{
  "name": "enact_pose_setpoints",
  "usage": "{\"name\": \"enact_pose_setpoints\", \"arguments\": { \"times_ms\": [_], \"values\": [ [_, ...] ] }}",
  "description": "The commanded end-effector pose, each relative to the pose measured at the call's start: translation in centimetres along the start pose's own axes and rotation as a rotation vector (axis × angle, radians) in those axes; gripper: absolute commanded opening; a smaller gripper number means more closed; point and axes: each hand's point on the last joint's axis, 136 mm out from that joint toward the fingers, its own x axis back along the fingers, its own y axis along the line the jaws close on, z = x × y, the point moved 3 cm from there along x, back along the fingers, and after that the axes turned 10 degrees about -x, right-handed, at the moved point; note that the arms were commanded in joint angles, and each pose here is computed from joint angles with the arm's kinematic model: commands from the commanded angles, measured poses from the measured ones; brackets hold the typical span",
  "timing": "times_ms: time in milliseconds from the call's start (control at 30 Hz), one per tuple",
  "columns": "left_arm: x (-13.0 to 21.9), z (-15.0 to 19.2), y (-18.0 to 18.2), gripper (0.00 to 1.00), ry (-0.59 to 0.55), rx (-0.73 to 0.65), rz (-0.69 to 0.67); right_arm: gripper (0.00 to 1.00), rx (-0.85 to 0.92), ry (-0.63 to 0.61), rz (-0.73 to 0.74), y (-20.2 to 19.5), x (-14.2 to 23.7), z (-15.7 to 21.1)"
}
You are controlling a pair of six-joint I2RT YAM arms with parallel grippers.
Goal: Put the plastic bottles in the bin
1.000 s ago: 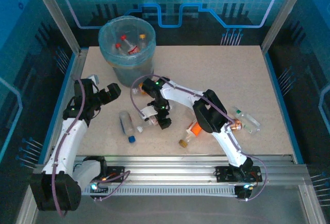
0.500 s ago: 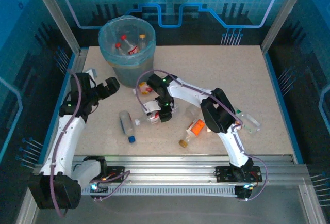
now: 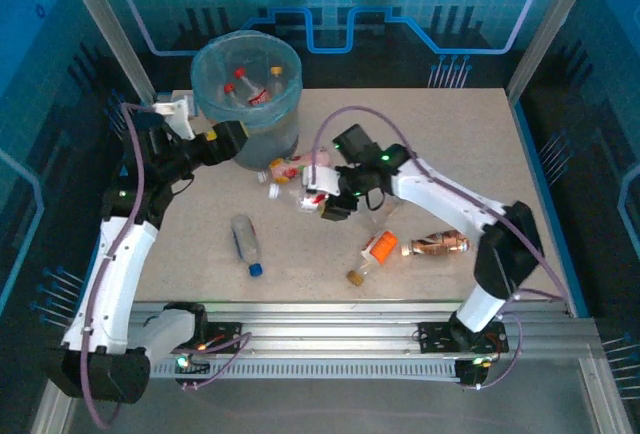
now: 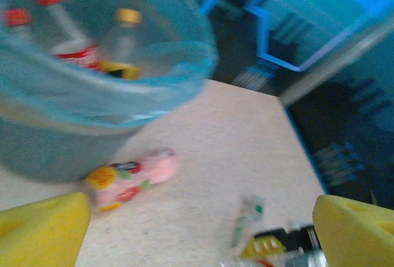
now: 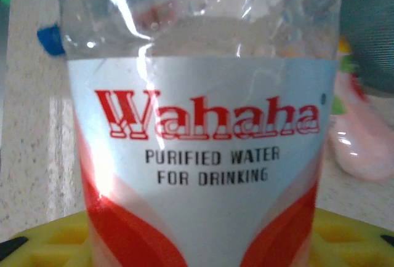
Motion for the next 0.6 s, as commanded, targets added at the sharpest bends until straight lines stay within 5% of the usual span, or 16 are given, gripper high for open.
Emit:
{"name": "enact_pose_setpoints", "arguments": {
  "times_ms": [0,300,567],
  "values": [
    [0.0,-2.5,-4.9,0.9,-0.051,-0.079,0.201,0.57,-0.137,-0.192,0.012,-0.7,3.6,-2.0],
    [-2.1,-1.3,-12.5,0.87,0.078,-0.088,0.57,0.59,-0.144,-0.374,0.029,0.3,9.8,-3.8],
    [-4.0,0.2,-13.1,0.7,0.164,-0.071,0.588,0.59,-0.113,-0.441,0.009,1.8,11.6,-4.8]
  ]
}}
